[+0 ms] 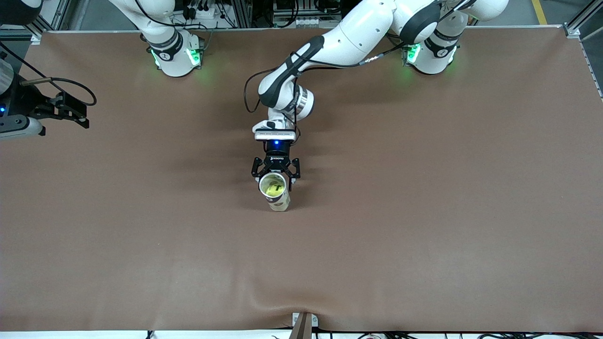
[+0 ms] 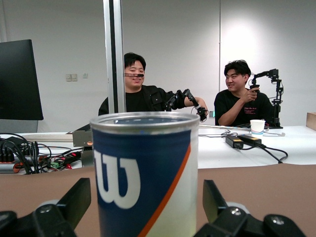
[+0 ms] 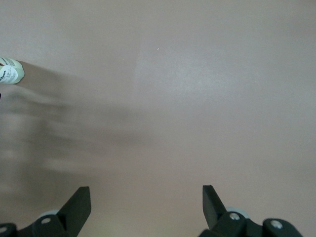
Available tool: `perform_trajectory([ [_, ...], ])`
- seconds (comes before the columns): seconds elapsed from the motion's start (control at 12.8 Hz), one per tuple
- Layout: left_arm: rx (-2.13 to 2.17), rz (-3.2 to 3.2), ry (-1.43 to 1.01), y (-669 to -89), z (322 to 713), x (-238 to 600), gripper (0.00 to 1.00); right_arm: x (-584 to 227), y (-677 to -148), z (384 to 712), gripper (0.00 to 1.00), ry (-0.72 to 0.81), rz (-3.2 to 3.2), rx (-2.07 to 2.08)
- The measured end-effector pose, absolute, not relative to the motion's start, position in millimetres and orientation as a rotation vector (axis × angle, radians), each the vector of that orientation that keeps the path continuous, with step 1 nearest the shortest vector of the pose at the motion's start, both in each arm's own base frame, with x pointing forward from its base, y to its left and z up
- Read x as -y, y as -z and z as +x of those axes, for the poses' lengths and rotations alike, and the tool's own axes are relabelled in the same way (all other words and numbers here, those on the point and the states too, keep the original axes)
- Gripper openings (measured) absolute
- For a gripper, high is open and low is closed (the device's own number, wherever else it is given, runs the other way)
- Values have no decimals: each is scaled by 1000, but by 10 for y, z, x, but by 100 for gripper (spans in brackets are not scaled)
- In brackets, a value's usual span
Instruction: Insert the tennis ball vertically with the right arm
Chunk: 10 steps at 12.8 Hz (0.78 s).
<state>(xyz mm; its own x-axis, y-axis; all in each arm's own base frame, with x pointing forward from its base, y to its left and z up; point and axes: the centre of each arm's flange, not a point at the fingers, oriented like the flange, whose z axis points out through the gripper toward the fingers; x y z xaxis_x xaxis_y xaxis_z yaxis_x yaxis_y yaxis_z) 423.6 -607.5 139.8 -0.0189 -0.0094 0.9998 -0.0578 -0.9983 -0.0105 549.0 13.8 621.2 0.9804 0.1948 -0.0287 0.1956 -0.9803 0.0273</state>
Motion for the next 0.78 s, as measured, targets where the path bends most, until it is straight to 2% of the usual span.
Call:
perform_trajectory([
  [0.39,90,2192,-2200,-1332,4106,6044,100,-85,-6189,5489,100,48,3098,-290],
  [0.78,36,2216,-2132,-1158,3683,6093,100,-59,-6227,5469,100,38,3101,-279],
])
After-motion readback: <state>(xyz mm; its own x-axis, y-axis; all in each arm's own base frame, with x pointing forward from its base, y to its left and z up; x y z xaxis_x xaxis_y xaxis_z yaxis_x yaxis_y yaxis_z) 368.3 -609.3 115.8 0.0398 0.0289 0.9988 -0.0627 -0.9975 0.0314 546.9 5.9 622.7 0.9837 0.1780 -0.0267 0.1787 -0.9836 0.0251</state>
